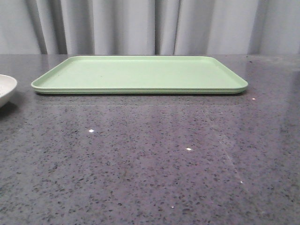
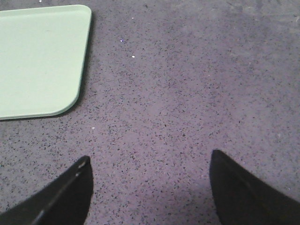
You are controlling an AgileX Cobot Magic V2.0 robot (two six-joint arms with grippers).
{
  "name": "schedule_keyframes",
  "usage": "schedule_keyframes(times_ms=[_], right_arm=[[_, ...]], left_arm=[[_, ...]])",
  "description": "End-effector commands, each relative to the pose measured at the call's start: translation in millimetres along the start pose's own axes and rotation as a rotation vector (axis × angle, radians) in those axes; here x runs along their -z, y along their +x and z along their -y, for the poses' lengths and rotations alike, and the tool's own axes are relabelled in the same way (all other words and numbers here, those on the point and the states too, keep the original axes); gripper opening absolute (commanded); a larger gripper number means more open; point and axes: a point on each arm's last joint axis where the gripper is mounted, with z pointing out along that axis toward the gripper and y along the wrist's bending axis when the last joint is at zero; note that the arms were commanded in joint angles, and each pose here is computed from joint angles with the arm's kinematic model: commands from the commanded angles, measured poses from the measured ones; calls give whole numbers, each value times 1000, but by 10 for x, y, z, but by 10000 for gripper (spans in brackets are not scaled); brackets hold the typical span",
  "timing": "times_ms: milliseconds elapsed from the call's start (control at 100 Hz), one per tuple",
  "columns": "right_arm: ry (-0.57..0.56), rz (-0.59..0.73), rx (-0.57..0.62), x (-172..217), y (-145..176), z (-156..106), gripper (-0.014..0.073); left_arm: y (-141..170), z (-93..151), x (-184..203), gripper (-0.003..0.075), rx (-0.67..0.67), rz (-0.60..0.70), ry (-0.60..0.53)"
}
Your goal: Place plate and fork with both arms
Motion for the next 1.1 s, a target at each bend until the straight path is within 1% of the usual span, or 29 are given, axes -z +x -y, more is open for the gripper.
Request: schedule_keyframes(times_ms=[0, 250, 340, 450, 650, 900, 1090], right_arm=[[-10, 86, 11, 43, -149, -21, 527], [-9, 81, 11, 43, -144, -20, 527], [-9, 80, 11, 43, -143, -20, 527], [-9, 80, 11, 43, -143, -19, 527], [-9, 78, 11, 43, -142, -19, 527], [-9, 78, 11, 43, -142, -19, 527], [-9, 78, 11, 43, -142, -19, 527]], left_arm=[[-196, -3, -31, 419, 7, 50, -7], [-377, -17, -476, 419, 9, -111, -23], [-414, -35, -639, 419, 0, -160, 9], [-439, -53, -822, 419, 26, -208, 55], [-385, -124, -1170, 419, 31, -318, 46], [-309, -120, -1457, 419, 4, -393, 56], [-269, -118, -1577, 419, 3, -423, 58]])
